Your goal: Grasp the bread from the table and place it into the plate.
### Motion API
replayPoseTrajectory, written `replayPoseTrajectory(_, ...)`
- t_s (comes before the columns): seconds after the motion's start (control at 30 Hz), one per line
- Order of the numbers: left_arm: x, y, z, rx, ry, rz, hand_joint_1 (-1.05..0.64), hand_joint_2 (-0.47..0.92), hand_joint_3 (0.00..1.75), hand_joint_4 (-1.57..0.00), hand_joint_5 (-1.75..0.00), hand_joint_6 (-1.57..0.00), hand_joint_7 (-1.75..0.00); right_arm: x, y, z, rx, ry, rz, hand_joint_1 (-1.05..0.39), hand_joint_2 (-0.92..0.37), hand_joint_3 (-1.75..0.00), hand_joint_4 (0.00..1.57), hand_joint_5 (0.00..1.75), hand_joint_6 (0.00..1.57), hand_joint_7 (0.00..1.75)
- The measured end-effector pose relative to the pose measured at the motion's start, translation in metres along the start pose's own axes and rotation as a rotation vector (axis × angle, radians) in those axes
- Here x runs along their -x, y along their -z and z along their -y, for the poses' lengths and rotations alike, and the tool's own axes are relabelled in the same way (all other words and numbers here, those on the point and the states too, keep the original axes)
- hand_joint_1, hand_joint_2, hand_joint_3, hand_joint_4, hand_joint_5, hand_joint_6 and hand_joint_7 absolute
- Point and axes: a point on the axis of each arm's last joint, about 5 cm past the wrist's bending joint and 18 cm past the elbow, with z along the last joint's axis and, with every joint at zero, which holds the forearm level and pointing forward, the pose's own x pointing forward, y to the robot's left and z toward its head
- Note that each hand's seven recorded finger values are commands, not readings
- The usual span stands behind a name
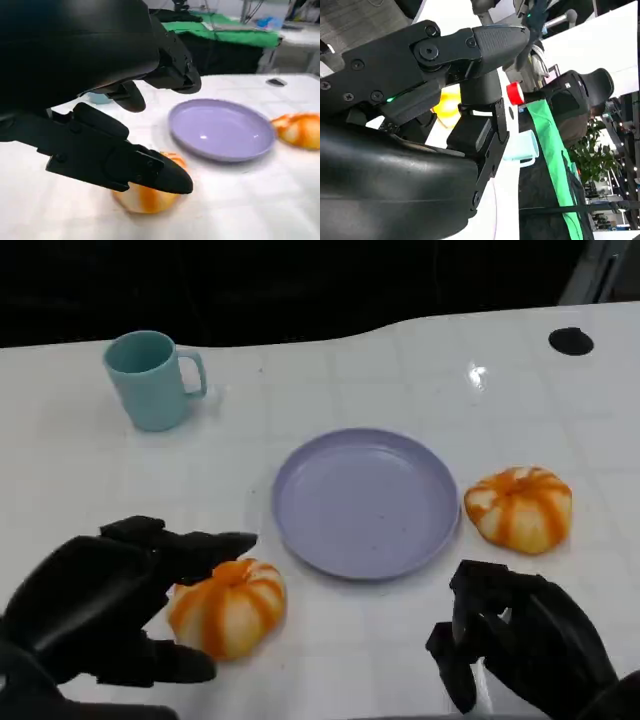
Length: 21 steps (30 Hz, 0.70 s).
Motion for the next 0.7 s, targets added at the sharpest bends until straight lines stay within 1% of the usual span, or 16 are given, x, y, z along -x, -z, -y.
replayPoseTrajectory(0.1,-0.006,-0.003,0.002,-0.096,0.033,-0.013,-0.68,0.90,0.00,-0.37,-0.38,-0.40,0.00,0.000,0.000,-0.0002,0.000,0.001,0.001,-0.97,-0.92,-0.32,1.20,1.63,1.03,1.49)
replayPoseTrajectory(0.2,-0.012,-0.007,0.004,-0.166,0.046,-0.026,-0.69,0.91,0.00,-0.38,-0.29,-0.36,0.00,-0.001,0.000,-0.0002,0.000,0.000,0.002,-0.97,-0.92,-0.31,1.20,1.63,1.03,1.47)
replayPoseTrajectory(0.3,-0.020,-0.008,0.007,-0.215,0.073,-0.048,-0.70,0.91,0.00,-0.39,-0.26,-0.34,0.00,-0.001,0.000,-0.0003,-0.001,0.000,0.002,-0.97,-0.92,-0.30,1.21,1.63,1.04,1.47)
replayPoseTrajectory(0.5,-0.045,-0.001,0.020,-0.254,0.150,-0.085,-0.71,0.92,0.00,-0.41,-0.24,-0.33,0.00,-0.001,0.000,-0.0006,-0.002,-0.001,0.003,-0.97,-0.92,-0.30,1.20,1.63,1.05,1.47)
replayPoseTrajectory(0.7,-0.065,0.008,0.036,-0.244,0.213,-0.123,-0.68,0.91,0.00,-0.41,-0.22,-0.32,0.00,0.000,-0.001,-0.0014,-0.003,-0.004,0.011,-0.97,-0.92,-0.31,1.20,1.63,1.05,1.46)
